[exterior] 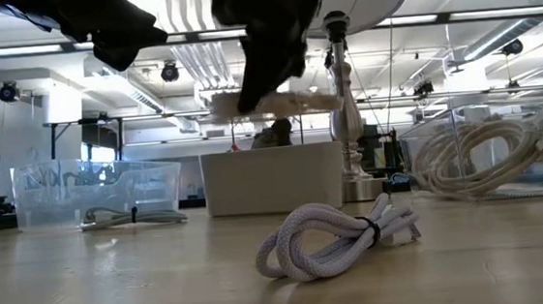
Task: Pick & Place USB Port
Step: Put the top light brown HDMI cable into the gray bin
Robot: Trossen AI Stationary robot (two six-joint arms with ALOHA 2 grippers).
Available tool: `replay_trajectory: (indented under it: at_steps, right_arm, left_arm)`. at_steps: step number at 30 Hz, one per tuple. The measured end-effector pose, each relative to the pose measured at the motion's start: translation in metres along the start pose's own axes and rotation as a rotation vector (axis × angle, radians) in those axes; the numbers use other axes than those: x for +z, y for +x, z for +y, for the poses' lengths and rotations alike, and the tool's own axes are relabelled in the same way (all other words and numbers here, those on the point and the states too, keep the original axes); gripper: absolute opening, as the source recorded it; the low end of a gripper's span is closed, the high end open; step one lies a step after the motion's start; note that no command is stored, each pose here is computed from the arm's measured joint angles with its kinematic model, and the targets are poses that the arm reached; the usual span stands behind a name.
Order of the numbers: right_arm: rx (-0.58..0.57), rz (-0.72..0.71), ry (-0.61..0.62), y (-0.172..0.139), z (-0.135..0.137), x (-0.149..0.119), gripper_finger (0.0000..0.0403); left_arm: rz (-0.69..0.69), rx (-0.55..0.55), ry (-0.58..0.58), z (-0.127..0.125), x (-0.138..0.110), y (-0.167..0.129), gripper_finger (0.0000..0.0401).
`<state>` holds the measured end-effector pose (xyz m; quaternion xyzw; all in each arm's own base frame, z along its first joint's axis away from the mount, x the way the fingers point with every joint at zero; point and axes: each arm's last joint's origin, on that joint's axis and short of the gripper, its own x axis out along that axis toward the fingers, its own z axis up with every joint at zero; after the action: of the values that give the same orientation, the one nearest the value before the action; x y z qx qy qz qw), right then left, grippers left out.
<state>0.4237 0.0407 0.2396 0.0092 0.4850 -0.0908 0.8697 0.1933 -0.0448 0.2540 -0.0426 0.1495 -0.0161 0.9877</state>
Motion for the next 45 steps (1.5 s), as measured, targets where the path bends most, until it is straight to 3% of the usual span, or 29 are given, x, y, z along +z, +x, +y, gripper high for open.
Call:
replay_trajectory:
  at_steps: [16, 24, 36, 45]
  right_arm:
    - [-0.098, 0.015, 0.145, 0.023, -0.049, 0.002, 0.0034]
    - [-0.266, -0.074, 0.195, 0.035, -0.053, -0.003, 0.0034]
    - [-0.268, -0.052, 0.240, 0.050, -0.053, -0.020, 0.0035]
    - [-0.270, -0.061, 0.241, 0.058, -0.053, -0.029, 0.0091]
  left_arm:
    - [0.000, 0.001, -0.009, 0.000, 0.000, 0.000, 0.0151]
    - [0.001, 0.002, -0.010, 0.000, 0.000, 0.000, 0.0151]
    - [0.001, 0.002, -0.010, 0.000, 0.000, 0.000, 0.0151]
    - [0.001, 0.002, -0.009, 0.000, 0.000, 0.000, 0.0151]
